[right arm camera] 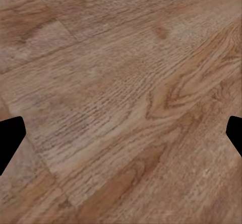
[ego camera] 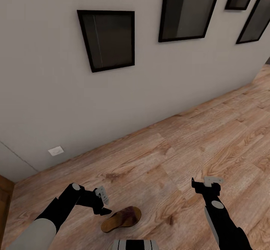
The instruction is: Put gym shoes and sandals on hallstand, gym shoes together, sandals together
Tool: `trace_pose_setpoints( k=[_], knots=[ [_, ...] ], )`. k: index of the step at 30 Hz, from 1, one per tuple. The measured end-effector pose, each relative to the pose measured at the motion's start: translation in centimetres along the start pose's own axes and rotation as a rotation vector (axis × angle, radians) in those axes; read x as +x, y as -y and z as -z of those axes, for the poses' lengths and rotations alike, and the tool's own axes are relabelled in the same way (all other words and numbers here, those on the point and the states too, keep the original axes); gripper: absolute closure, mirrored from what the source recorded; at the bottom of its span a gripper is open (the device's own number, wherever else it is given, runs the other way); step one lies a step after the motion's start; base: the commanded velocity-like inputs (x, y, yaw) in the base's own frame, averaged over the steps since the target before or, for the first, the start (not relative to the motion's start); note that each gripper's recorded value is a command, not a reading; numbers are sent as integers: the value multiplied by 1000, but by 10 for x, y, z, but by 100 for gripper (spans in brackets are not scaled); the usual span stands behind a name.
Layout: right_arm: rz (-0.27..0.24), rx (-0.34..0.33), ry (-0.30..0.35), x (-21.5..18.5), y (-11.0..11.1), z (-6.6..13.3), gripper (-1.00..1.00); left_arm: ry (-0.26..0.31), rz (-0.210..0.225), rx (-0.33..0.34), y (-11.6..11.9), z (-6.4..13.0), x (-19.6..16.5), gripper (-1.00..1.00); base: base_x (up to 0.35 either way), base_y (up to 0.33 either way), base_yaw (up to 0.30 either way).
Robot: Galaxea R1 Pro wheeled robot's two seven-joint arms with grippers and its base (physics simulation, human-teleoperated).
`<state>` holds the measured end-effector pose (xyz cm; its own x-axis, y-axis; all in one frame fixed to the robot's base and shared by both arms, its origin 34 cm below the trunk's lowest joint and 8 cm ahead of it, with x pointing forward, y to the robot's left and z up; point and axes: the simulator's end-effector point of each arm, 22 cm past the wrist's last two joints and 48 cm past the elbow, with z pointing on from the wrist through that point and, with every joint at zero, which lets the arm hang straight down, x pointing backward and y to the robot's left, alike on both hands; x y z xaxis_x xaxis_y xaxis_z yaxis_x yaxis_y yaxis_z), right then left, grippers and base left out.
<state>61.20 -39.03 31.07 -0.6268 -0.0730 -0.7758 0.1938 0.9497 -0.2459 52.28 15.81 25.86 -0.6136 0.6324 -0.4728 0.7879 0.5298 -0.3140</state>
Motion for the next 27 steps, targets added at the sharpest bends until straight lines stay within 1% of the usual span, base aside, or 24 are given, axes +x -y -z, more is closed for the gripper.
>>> trace_pose_setpoints(
  k=[21,27],
  knots=[
    [7,-1,-26,15,-2,-4,-100,-11,15,14,0,-9,8,-100,0,0,0],
    [18,-3,-58,34,-5,-9,-100,-28,31,33,1,-20,19,-100,0,0,0]
  ],
)
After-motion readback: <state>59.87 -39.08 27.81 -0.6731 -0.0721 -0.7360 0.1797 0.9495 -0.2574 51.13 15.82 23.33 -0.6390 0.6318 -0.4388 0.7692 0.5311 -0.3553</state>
